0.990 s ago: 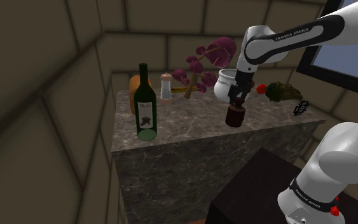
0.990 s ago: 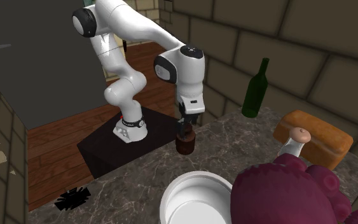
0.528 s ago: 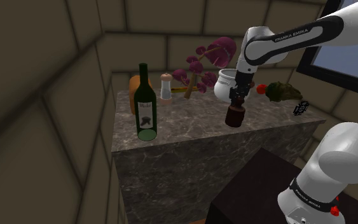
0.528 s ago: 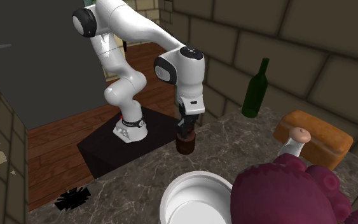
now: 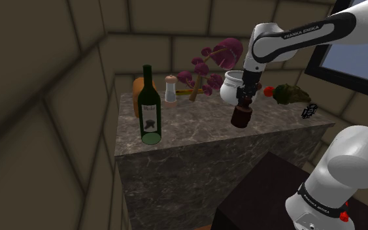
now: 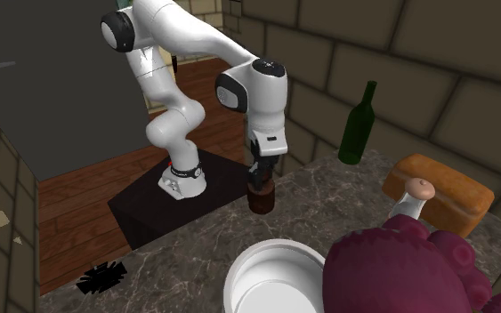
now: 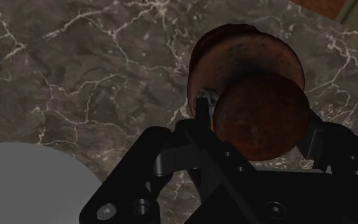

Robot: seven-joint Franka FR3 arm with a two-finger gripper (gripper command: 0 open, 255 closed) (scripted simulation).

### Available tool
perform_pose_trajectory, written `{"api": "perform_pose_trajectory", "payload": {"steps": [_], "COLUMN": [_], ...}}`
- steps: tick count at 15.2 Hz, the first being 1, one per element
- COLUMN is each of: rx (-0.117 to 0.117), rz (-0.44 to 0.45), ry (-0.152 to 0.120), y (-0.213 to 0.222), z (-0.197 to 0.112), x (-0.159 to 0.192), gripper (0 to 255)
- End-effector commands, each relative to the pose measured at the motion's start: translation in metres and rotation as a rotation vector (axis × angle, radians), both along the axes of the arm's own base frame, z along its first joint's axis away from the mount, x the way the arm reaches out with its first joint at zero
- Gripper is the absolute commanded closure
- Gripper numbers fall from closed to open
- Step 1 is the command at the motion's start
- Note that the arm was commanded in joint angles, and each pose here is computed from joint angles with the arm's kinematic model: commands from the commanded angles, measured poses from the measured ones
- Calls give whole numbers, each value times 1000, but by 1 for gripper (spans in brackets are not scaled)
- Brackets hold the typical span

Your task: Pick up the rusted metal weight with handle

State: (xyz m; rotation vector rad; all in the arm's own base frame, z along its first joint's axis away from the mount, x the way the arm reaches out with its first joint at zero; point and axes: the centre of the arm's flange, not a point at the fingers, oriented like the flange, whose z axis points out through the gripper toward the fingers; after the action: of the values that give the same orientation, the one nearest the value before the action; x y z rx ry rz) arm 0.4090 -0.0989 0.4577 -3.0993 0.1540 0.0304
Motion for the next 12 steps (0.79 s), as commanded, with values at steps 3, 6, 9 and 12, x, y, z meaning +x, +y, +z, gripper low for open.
{"api": "perform_pose_trajectory", "payload": {"steps": [3, 6, 9, 12], "rx": [0, 0, 0, 0], "rz": [0, 0, 0, 0], "ry": [0, 0, 0, 0], "y": [1, 1, 1, 1], "z": [22, 38, 54, 65], "x": [-1, -1, -1, -1], "gripper": [255, 255, 255, 255]}}
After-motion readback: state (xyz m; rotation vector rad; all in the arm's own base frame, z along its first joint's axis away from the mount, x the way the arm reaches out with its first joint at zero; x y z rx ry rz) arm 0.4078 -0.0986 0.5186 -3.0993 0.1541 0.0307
